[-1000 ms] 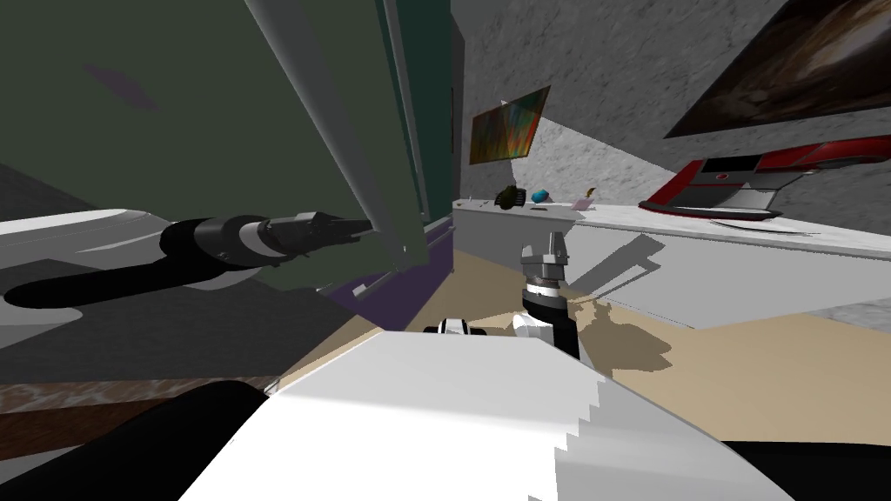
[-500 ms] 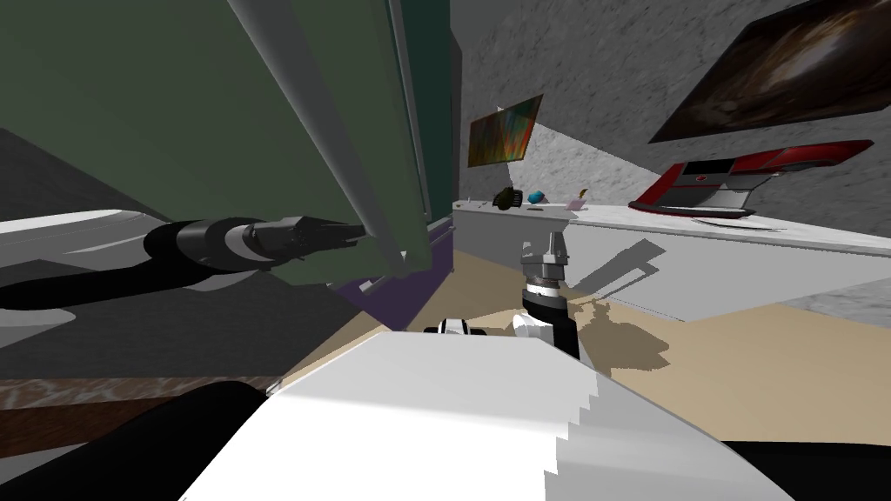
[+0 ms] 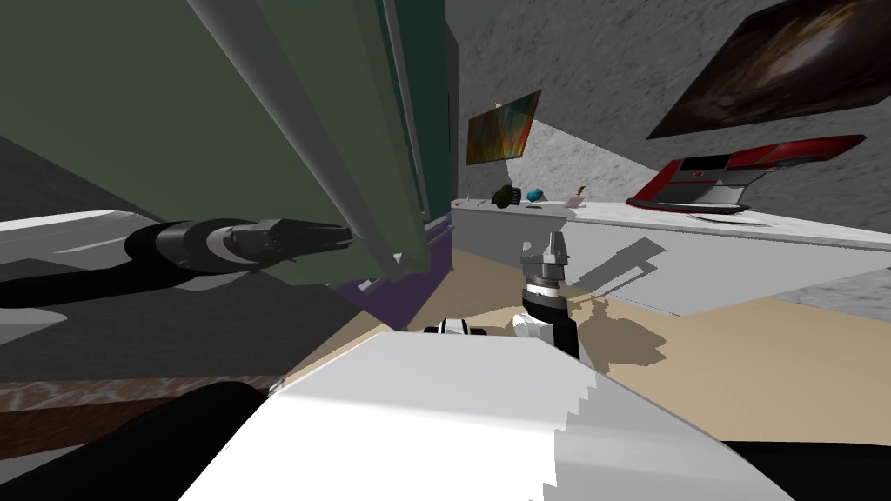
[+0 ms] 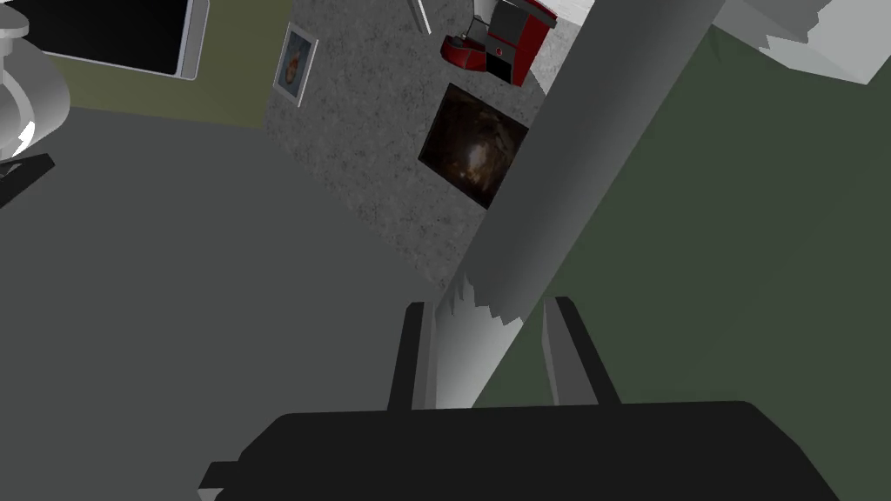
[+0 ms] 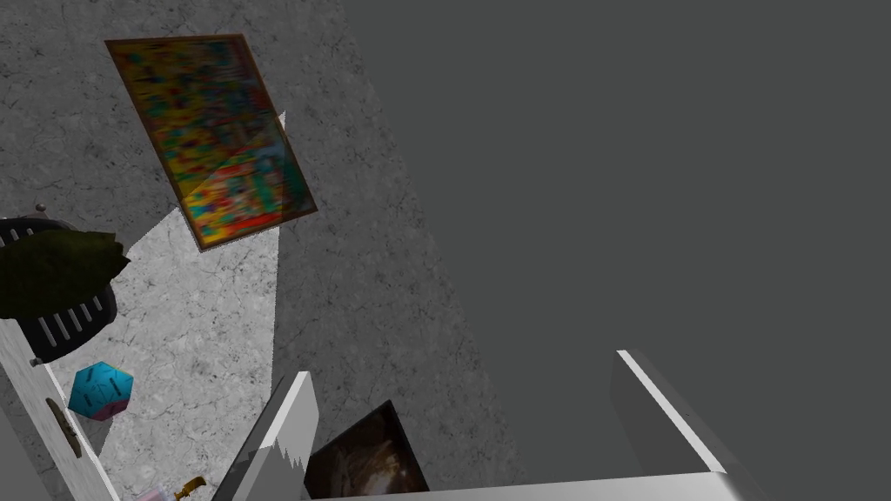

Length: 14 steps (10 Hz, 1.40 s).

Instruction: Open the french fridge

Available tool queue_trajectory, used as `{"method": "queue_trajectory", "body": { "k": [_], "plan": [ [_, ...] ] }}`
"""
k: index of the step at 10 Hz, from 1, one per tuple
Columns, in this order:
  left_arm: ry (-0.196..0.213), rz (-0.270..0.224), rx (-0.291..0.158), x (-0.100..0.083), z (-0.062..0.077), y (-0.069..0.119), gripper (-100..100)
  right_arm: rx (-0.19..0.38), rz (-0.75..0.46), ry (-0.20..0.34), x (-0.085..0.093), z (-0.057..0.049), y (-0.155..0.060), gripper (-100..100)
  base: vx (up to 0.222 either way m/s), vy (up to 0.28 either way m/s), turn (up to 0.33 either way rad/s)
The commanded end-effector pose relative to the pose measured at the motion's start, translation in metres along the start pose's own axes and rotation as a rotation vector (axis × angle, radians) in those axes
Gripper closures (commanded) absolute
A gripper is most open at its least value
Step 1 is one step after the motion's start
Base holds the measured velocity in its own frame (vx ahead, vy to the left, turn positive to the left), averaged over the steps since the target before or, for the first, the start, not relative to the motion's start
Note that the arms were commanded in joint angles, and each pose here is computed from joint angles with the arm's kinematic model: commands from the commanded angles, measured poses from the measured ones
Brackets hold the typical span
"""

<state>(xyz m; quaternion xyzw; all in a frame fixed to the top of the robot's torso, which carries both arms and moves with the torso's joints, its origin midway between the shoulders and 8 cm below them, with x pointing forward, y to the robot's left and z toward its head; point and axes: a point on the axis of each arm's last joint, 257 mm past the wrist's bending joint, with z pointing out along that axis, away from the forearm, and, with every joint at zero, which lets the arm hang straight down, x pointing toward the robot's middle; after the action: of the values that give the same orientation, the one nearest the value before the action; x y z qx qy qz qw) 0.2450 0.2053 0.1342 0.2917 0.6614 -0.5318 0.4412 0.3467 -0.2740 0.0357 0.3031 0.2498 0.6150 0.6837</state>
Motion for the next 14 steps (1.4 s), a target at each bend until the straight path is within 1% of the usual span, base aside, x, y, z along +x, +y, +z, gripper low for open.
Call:
{"method": "queue_trajectory", "body": {
  "k": [1, 2, 3, 4, 5, 6, 7, 8, 9, 10, 14],
  "plan": [
    [0.021, 0.001, 0.04, 0.004, -0.006, -0.01, 100, 0.0, 0.0, 0.0, 0.0, 0.0, 0.0, 0, -0.024, -0.001, 0.007],
    [0.017, 0.002, 0.045, 0.002, -0.014, -0.009, 100, 0.0, 0.0, 0.0, 0.0, 0.0, 0.0, 0, -0.042, -0.004, -0.022],
    [0.032, 0.002, 0.067, 0.006, -0.015, -0.015, 100, 0.0, 0.0, 0.0, 0.0, 0.0, 0.0, 0, -0.044, 0.002, -0.015],
    [0.023, 0.004, 0.066, 0.003, -0.023, -0.013, 100, 0.0, 0.0, 0.0, 0.0, 0.0, 0.0, 0, -0.049, -0.002, -0.026],
    [0.04, 0.004, 0.091, 0.008, -0.024, -0.019, 100, 0.0, 0.0, 0.0, 0.0, 0.0, 0.0, 0, -0.043, -0.005, -0.01],
    [0.05, 0.004, 0.105, 0.01, -0.024, -0.023, 100, 0.0, 0.0, 0.0, 0.0, 0.0, 0.0, 0, -0.019, 0.004, 0.011],
    [0.046, 0.007, 0.111, 0.008, -0.033, -0.023, 100, 0.0, 0.0, 0.0, 0.0, 0.0, 0.0, 0, -0.036, 0.007, -0.023],
    [0.061, 0.007, 0.133, 0.012, -0.034, -0.028, 100, 0.0, 0.0, 0.0, 0.0, 0.0, 0.0, 0, -0.04, -0.001, -0.021],
    [0.051, 0.01, 0.132, 0.01, -0.043, -0.027, 100, 0.0, 0.0, 0.0, 0.0, 0.0, 0.0, 0, -0.045, -0.007, -0.02],
    [0.058, 0.005, 0.123, 0.001, -0.04, -0.026, -100, 0.0, 0.0, 0.0, 0.0, 0.0, 0.0, 0, -0.036, -0.012, -0.043],
    [0.053, 0.004, 0.112, -0.021, -0.047, -0.03, -100, 0.0, 0.0, 0.0, 0.0, 0.0, 0.0, 0, -0.016, -0.014, -0.029]
  ]
}}
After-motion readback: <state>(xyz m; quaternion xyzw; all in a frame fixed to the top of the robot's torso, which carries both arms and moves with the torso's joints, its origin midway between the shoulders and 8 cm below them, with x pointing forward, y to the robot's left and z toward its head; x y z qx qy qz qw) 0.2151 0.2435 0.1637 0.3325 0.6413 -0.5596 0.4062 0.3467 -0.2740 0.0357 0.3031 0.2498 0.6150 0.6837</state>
